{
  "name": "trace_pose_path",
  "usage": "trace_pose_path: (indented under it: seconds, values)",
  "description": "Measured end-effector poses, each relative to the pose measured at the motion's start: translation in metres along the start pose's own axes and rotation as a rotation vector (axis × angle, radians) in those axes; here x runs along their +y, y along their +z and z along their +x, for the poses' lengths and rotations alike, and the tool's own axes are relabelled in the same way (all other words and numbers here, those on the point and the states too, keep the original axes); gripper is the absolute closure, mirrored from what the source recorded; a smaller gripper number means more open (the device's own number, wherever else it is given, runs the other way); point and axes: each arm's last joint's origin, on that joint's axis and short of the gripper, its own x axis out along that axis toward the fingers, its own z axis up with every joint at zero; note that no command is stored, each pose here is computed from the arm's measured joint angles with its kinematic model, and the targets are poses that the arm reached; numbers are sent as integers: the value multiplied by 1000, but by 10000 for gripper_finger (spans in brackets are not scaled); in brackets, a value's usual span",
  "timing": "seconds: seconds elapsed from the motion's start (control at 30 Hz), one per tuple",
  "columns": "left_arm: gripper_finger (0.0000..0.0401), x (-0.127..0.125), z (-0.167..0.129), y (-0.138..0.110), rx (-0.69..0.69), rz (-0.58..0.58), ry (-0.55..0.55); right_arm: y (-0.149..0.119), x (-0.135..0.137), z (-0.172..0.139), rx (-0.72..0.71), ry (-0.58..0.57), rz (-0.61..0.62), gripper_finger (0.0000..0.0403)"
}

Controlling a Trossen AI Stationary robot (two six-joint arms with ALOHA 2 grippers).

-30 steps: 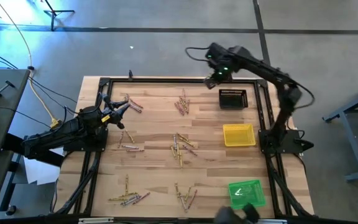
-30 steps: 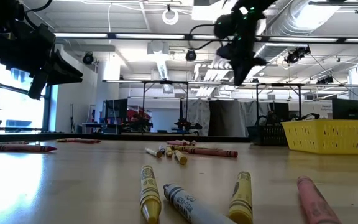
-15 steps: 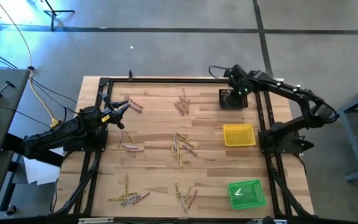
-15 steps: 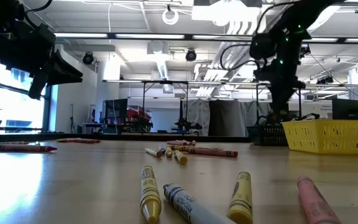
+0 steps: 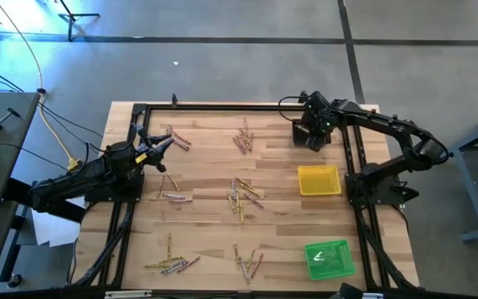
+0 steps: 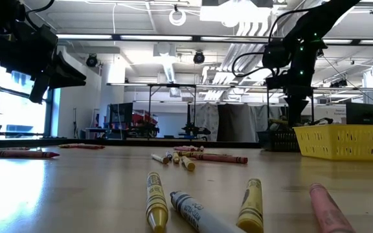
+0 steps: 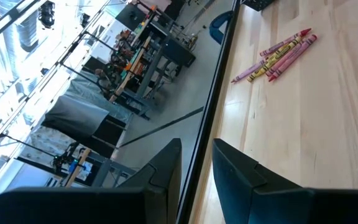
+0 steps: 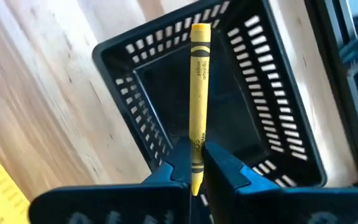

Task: Sort crayons
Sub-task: Put the yellow crayon into the black bin, then put the red crayon into the yellow bin

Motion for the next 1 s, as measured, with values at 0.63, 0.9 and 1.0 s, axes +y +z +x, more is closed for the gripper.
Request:
trace_pose_path:
  seconds: [0.63, 0.9, 1.0]
  values:
    - [324, 0, 0, 0, 0, 0, 0, 0, -4, -4, 52, -118, 44, 298]
    - [324, 0, 0, 0, 0, 0, 0, 33, -5, -32, -181, 12, 515, 295]
    - [324, 0, 0, 0, 1, 0, 0, 46, 0, -36, -298, 45, 583, 295]
